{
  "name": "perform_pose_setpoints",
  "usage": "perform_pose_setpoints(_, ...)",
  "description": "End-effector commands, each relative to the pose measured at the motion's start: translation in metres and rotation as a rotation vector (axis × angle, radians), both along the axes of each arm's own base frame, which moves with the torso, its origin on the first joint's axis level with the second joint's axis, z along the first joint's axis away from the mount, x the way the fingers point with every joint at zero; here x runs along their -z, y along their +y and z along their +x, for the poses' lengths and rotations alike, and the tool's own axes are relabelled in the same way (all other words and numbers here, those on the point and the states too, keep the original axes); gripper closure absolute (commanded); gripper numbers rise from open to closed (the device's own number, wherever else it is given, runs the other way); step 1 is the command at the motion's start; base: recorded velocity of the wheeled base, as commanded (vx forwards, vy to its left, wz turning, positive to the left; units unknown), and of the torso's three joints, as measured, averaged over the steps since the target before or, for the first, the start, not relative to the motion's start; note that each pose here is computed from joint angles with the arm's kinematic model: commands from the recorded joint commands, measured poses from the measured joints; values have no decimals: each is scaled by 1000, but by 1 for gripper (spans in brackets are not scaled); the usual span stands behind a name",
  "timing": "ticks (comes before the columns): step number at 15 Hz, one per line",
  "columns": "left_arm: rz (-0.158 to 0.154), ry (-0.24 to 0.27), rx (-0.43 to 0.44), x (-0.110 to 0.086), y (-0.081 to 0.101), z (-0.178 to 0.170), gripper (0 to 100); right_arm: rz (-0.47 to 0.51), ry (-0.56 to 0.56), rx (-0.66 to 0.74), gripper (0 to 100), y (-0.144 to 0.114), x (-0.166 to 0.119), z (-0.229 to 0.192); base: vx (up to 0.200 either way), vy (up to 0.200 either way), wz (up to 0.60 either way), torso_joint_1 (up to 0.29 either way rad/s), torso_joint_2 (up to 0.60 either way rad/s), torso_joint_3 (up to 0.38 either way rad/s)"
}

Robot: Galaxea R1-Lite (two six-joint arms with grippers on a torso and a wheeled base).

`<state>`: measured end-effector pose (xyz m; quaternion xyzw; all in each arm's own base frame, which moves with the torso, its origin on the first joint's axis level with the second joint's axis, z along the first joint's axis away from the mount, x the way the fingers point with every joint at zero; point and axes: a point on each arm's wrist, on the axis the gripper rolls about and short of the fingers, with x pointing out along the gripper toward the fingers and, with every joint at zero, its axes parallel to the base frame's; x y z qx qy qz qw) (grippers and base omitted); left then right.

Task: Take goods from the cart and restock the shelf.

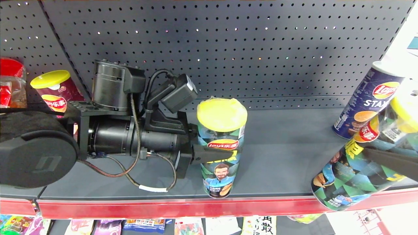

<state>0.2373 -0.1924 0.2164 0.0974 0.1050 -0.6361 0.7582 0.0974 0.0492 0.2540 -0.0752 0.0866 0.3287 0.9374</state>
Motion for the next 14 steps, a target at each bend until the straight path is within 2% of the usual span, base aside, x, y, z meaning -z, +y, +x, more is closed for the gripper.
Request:
perform_pose_setpoints(1, 0, 1, 0, 0, 1, -2, 100, -2, 4, 0, 100, 1, 0, 1, 0, 0, 0, 0, 0, 0)
perform_pose_setpoints(2, 1, 3, 0, 0, 1, -2, 0, -2, 4, 0, 100, 1, -1, 3, 0, 0, 0, 0, 0, 0)
perform_pose_setpoints(8, 13, 11, -33, 3, 8, -4, 0, -17, 25, -11, 100, 17, -15, 35, 0, 0, 0, 0, 0, 0)
perform_pose_setpoints(14, 33, 31, -172, 10, 60, -28, 0, -36, 62, -49, 100, 51, -27, 91, 0, 0, 0, 0, 0, 0)
